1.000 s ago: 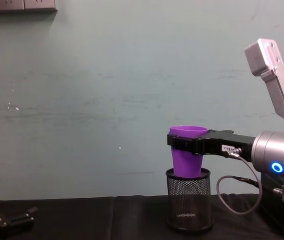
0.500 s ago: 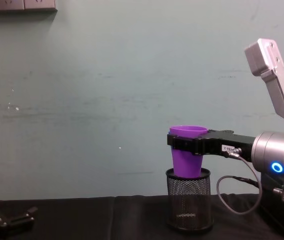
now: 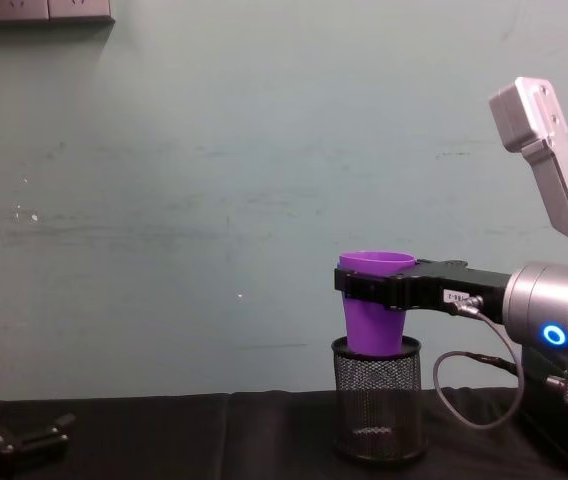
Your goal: Pick up one cup with a gripper and tap it against the other cup.
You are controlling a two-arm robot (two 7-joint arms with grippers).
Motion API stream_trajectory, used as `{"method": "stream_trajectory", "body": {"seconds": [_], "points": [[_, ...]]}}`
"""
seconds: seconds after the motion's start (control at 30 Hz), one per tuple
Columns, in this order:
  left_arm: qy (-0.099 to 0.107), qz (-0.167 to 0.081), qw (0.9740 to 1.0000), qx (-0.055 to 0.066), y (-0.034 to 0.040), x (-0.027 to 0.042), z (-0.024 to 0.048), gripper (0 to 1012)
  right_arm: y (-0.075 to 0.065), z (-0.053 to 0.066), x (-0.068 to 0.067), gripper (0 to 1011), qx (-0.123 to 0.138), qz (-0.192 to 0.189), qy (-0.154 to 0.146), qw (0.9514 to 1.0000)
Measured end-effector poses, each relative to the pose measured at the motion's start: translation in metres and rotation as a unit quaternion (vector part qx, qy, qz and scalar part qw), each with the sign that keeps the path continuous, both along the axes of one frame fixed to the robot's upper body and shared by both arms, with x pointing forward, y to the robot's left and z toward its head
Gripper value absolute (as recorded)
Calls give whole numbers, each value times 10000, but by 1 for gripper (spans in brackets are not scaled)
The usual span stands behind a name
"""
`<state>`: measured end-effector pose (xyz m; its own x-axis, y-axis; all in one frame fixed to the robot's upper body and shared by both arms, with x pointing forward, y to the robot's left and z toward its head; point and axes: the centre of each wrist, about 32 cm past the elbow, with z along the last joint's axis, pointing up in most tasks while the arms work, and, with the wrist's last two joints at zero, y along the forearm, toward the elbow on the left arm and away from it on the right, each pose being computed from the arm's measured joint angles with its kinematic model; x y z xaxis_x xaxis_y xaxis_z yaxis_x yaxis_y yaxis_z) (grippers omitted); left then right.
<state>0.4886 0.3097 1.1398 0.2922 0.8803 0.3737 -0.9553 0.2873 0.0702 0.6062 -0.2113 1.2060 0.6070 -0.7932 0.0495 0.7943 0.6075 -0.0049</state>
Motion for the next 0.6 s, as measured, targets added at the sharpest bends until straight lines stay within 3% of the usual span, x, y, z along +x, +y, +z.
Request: {"method": "stream_trajectory", "body": {"seconds": [0.6], "points": [[0, 0, 10000, 0, 0, 0, 0, 1000, 0, 0, 0, 736, 0, -1, 0, 10000]]}}
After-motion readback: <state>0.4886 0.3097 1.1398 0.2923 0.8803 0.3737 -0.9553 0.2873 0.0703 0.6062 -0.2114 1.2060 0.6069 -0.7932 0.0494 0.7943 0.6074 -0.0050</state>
